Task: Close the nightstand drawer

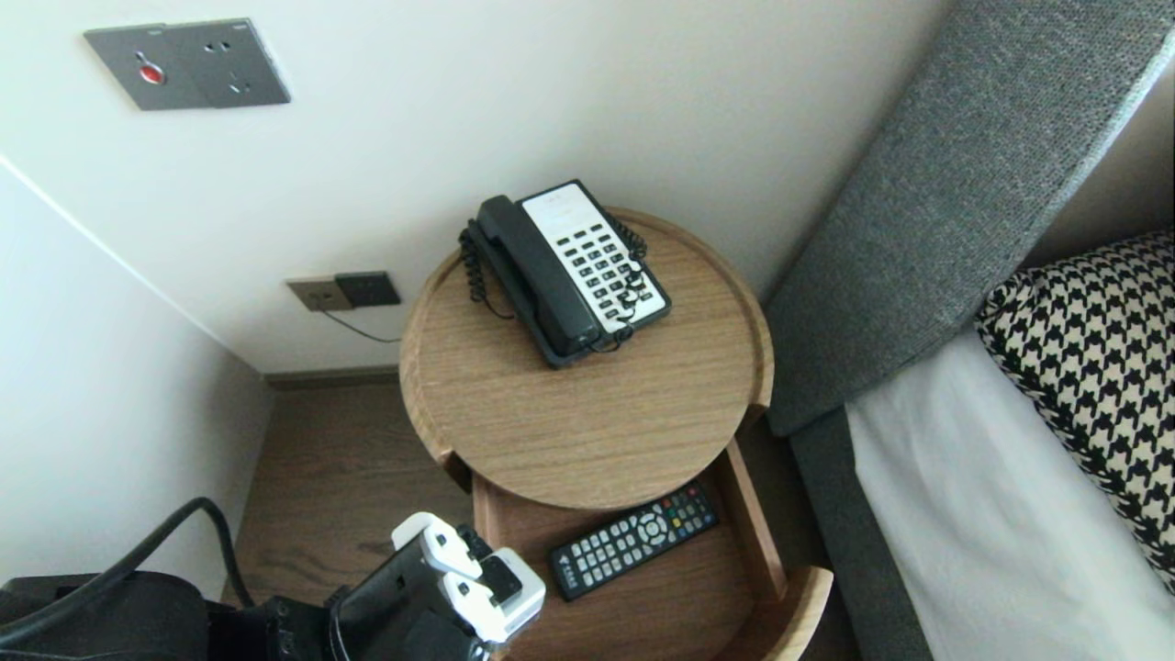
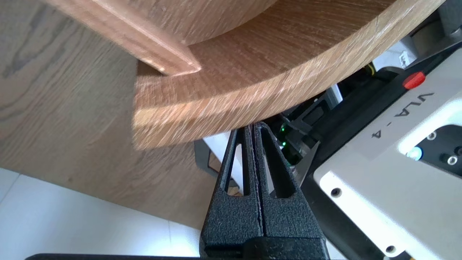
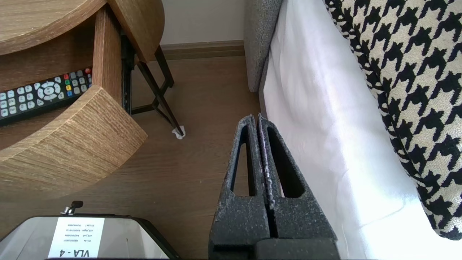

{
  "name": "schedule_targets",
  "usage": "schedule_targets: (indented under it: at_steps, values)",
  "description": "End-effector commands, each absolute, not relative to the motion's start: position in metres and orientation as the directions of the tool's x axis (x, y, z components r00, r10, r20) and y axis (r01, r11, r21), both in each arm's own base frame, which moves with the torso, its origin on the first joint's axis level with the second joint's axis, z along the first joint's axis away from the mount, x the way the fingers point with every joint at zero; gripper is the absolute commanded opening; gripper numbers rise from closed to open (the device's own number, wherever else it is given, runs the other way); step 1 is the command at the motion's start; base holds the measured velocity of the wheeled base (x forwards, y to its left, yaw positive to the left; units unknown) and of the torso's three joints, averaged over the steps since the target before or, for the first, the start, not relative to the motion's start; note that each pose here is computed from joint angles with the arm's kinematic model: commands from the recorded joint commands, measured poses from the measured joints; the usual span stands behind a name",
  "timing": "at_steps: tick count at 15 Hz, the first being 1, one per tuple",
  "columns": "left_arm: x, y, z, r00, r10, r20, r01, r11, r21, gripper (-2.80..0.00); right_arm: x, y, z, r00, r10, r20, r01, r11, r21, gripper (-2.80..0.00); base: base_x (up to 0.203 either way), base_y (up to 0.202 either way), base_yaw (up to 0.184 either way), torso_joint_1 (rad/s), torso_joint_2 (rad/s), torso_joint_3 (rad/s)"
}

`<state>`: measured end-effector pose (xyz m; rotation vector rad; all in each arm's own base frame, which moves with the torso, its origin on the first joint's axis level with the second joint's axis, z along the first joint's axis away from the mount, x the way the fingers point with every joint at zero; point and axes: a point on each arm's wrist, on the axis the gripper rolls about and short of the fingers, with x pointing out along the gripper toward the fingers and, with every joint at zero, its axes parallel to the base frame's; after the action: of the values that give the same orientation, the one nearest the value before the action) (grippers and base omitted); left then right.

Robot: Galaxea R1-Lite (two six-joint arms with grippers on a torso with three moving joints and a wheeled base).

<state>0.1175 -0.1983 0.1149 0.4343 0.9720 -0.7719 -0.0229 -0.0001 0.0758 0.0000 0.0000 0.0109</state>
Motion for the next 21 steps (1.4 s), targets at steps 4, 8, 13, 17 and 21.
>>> schedule_targets:
  at_steps: [4,8,13,17,21]
  values:
    - [0.129,-0.212,0.104,0.411,-0.381,-0.828,0.719,0.694,0.037,-2.8,-0.023,0.0,0.076,1.0,0.012,0.002,-0.012,1.0,0.0,-2.8,0.0,0.0,0.0,0.0,0.0,0.0]
    - [0.151,-0.217,0.112,0.482,-0.394,-0.783,0.67,0.741,0.04,-2.8,-0.023,0.0,0.076,1.0,0.012,0.002,-0.012,1.0,0.0,-2.8,0.0,0.0,0.0,0.0,0.0,0.0]
    - [0.171,-0.215,0.12,0.539,-0.373,-0.755,0.614,0.788,0.049,-2.8,-0.023,0.0,0.076,1.0,0.012,0.002,-0.012,1.0,0.0,-2.8,0.0,0.0,0.0,0.0,0.0,0.0]
    - [0.183,-0.213,0.125,0.588,-0.389,-0.709,0.588,0.808,0.045,-2.8,-0.023,0.0,0.076,1.0,0.012,0.002,-0.012,1.0,0.0,-2.8,0.0,0.0,0.0,0.0,0.0,0.0]
    - [0.196,-0.214,0.132,0.636,-0.38,-0.671,0.553,0.832,0.053,-2.8,-0.023,0.0,0.076,1.0,0.012,0.002,-0.012,1.0,0.0,-2.8,0.0,0.0,0.0,0.0,0.0,0.0]
